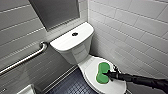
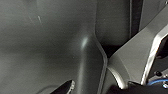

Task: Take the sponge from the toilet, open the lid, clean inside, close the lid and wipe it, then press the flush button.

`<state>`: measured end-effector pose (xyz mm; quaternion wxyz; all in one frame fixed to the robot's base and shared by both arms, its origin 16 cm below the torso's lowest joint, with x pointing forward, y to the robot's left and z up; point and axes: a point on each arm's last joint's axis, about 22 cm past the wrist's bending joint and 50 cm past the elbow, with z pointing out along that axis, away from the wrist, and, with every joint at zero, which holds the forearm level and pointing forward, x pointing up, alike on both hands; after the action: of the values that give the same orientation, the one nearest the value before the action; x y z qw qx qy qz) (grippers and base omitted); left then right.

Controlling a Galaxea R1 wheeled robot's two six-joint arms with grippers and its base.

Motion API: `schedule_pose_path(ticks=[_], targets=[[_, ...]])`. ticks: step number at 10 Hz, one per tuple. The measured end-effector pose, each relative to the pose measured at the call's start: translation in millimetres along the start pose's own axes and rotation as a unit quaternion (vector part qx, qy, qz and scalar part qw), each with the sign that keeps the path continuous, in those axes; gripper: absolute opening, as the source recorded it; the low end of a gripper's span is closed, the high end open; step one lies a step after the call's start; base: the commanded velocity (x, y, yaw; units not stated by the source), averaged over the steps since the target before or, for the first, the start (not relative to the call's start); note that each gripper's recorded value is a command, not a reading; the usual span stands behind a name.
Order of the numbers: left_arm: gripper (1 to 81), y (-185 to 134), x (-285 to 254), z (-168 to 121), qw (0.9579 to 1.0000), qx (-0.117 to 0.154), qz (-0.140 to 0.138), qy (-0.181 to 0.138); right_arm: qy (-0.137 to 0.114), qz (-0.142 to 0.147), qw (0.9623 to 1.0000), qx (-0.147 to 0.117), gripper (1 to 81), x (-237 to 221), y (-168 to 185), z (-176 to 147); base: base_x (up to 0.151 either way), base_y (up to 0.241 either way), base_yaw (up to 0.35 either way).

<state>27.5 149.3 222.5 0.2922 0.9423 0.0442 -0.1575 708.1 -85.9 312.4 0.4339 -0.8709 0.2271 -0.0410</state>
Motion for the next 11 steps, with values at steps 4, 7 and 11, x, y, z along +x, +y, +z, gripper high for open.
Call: schedule_pose_path(ticks=[4,7,11], targets=[[81.1,0,0,0,1.0000,0.000,0.000,0.000,-0.001,0.016,0.9997,-0.016,1.0,-11,39,-43,0.000,0.000,0.000],[81.1,0,2,0,1.0000,0.000,0.001,0.001,0.009,0.028,0.9984,-0.049,1.0,-10,85,-104,0.000,0.000,0.000],[81.1,0,2,0,1.0000,0.000,0.001,0.001,0.054,0.056,0.9950,-0.063,1.0,-31,140,-144,0.000,0.000,0.000]])
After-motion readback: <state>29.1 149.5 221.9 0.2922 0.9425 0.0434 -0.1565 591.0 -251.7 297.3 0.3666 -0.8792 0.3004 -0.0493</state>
